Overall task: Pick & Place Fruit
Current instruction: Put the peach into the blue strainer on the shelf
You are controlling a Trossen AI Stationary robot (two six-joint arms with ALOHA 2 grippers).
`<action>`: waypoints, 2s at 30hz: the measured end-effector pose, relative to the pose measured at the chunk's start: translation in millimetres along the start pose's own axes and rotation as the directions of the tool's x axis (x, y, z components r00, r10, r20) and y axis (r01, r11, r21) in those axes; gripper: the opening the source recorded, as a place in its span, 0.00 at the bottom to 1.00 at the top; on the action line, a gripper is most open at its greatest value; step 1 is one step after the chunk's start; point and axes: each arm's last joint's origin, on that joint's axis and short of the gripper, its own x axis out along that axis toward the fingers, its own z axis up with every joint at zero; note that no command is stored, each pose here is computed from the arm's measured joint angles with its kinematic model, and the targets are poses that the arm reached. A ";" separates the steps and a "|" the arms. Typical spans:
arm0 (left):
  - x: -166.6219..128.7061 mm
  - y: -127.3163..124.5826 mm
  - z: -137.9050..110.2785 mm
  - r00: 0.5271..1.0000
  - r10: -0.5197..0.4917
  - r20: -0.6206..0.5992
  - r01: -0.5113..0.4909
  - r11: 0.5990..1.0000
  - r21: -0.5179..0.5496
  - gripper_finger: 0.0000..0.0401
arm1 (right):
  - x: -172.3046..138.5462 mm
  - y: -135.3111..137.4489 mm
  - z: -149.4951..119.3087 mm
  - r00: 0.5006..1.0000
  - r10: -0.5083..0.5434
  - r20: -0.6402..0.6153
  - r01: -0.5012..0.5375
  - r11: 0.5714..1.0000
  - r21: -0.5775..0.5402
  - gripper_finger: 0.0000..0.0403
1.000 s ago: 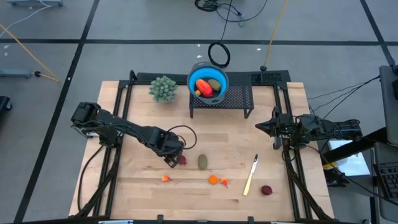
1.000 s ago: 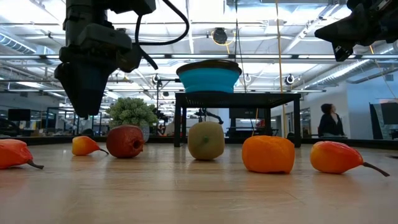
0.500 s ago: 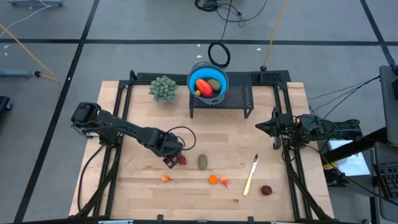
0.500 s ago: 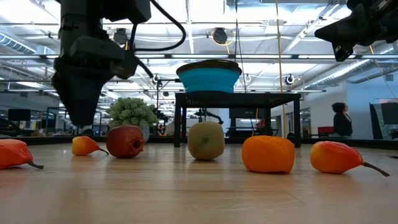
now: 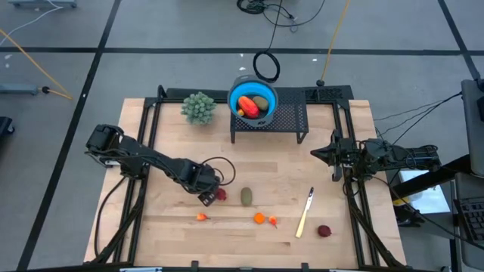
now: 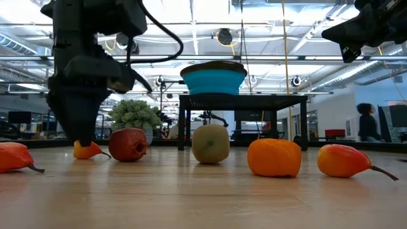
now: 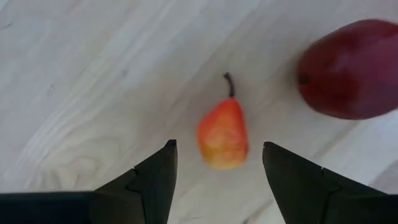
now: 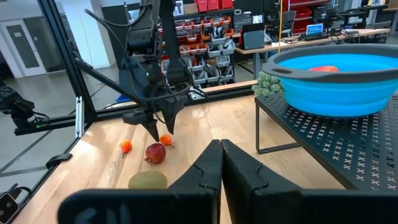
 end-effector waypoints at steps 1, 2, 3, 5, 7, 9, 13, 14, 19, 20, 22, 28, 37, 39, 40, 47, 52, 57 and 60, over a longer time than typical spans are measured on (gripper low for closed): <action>1.1 1.0 -0.7 1.000 0.004 -0.003 -0.004 1.000 0.001 0.59 | 0.0 0.0 0.0 1.000 0.000 0.000 0.000 1.000 0.000 0.00; 2.2 1.8 -1.1 1.000 0.005 -0.003 -0.005 1.000 0.001 0.59 | 0.0 0.0 0.0 1.000 0.000 0.000 0.000 1.000 0.000 0.00; 3.7 2.5 -1.4 1.000 0.005 0.002 -0.005 1.000 0.001 0.59 | 0.0 0.0 0.0 1.000 0.000 0.000 0.000 1.000 0.000 0.00; 6.9 3.0 -1.3 1.000 -0.006 0.024 0.005 1.000 0.002 0.59 | 0.0 0.0 0.0 1.000 0.000 0.000 0.000 1.000 0.000 0.00; 8.7 2.8 -0.7 0.999 -0.015 0.045 0.015 1.000 -0.001 0.59 | 0.0 0.0 0.0 1.000 0.000 0.000 0.000 1.000 0.000 0.00; 9.0 2.5 -0.2 0.998 -0.018 0.057 0.018 1.000 0.003 0.59 | 0.0 0.0 0.1 1.000 0.000 0.001 0.000 1.000 0.000 0.00; 9.0 2.8 0.4 0.997 -0.006 0.076 0.004 1.000 0.022 0.59 | 0.0 0.2 1.0 1.000 0.001 0.011 -0.001 1.000 0.002 0.00; 9.0 2.8 0.4 0.997 -0.006 0.076 0.004 1.000 0.031 0.59 | 0.0 0.2 1.2 1.000 0.001 0.013 -0.002 1.000 0.003 0.00; 20.5 1.3 0.3 0.998 0.024 0.051 -0.027 0.998 0.060 0.59 | 0.0 0.2 1.4 1.000 0.002 0.015 -0.002 1.000 0.004 0.00; 22.7 -0.2 1.1 0.999 0.019 0.047 -0.022 0.998 0.065 0.59 | 0.0 0.2 1.5 1.000 0.002 0.015 -0.002 1.000 0.004 0.00; 27.9 -0.5 1.1 0.999 0.029 0.030 -0.031 0.997 0.066 0.59 | 0.0 0.2 1.5 1.000 0.002 0.015 -0.002 1.000 0.004 0.00; 30.1 -0.6 1.1 0.999 0.037 0.030 -0.038 0.998 0.058 0.58 | 0.0 0.2 1.5 1.000 0.003 0.015 -0.003 1.000 0.011 0.00; 26.5 -5.8 4.3 0.999 0.023 0.034 -0.025 0.998 0.057 0.38 | 0.0 0.2 1.5 1.000 0.002 0.015 -0.003 1.000 0.011 0.00; 23.8 -8.6 6.1 0.999 0.019 0.040 -0.022 0.997 0.073 0.33 | 0.0 0.2 1.5 1.000 0.002 0.015 -0.002 1.000 0.011 0.00; 22.9 -9.4 6.6 0.999 0.019 0.041 -0.022 0.996 0.082 0.31 | 0.0 0.2 1.5 1.000 0.002 0.015 -0.003 1.000 0.011 0.00; 16.8 -8.6 5.9 0.997 0.080 0.002 -0.080 0.992 0.100 0.24 | 0.0 0.2 1.5 1.000 0.002 0.015 -0.003 1.000 0.011 0.00; 6.3 -4.5 4.5 0.982 0.180 -0.052 -0.174 0.979 0.108 0.25 | 0.0 0.3 1.5 1.000 0.003 0.015 -0.003 1.000 0.011 0.00; -8.8 -8.6 10.5 0.976 0.205 -0.066 -0.196 0.973 0.121 0.25 | 0.0 0.2 1.5 1.000 0.002 0.015 -0.003 1.000 0.011 0.00; -19.0 -17.7 16.7 0.985 0.172 -0.019 -0.167 0.974 0.155 0.25 | 0.0 0.2 1.5 1.000 0.002 0.015 -0.003 1.000 0.011 0.00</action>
